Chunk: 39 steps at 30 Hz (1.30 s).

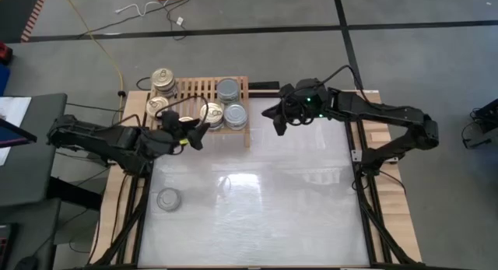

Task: Stack canned seafood by type on shelf
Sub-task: Stack the blue tuna can on top of the bottom right blue tuna can on the shelf

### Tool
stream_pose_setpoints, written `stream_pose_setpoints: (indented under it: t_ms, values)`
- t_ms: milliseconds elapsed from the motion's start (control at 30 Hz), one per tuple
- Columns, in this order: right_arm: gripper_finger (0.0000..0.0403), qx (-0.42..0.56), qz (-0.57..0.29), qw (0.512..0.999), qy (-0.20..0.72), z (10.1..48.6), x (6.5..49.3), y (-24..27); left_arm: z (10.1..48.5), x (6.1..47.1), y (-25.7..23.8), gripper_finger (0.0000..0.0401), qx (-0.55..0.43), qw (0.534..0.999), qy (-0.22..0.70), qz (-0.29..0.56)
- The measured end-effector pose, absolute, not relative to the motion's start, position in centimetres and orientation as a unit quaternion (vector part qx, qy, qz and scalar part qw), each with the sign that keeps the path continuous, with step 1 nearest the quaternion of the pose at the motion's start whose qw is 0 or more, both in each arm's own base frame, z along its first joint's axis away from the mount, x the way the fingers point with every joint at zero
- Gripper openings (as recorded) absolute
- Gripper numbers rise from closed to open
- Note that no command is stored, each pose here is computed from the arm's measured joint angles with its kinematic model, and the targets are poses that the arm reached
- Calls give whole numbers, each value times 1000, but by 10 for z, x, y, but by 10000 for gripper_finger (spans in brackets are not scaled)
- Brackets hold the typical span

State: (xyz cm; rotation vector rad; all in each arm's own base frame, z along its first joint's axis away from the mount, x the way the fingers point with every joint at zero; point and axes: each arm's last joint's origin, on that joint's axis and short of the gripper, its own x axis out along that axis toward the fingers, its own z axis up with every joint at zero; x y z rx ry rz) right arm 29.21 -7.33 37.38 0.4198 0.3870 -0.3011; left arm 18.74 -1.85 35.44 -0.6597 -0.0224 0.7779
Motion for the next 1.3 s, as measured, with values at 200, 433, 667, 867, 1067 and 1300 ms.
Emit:
stream_pose_setpoints:
  t_ms: [200,433,667,867,1067,1300]
  values:
    - [95,206,-135,952,184,376,328,-79,360,177,3,251,-304,881,9,363]
    - [148,196,-119,957,180,390,378,-93,364,168,18,251,-290,890,22,351]
    - [185,208,-94,954,196,386,426,-111,371,154,22,251,-287,901,19,326]
    - [171,227,-104,939,238,375,451,-119,369,142,22,251,-285,897,33,335]
    - [130,232,-117,929,263,362,462,-128,366,145,22,251,-288,895,45,337]
    - [105,231,-126,931,253,361,463,-135,364,145,21,251,-289,897,56,328]
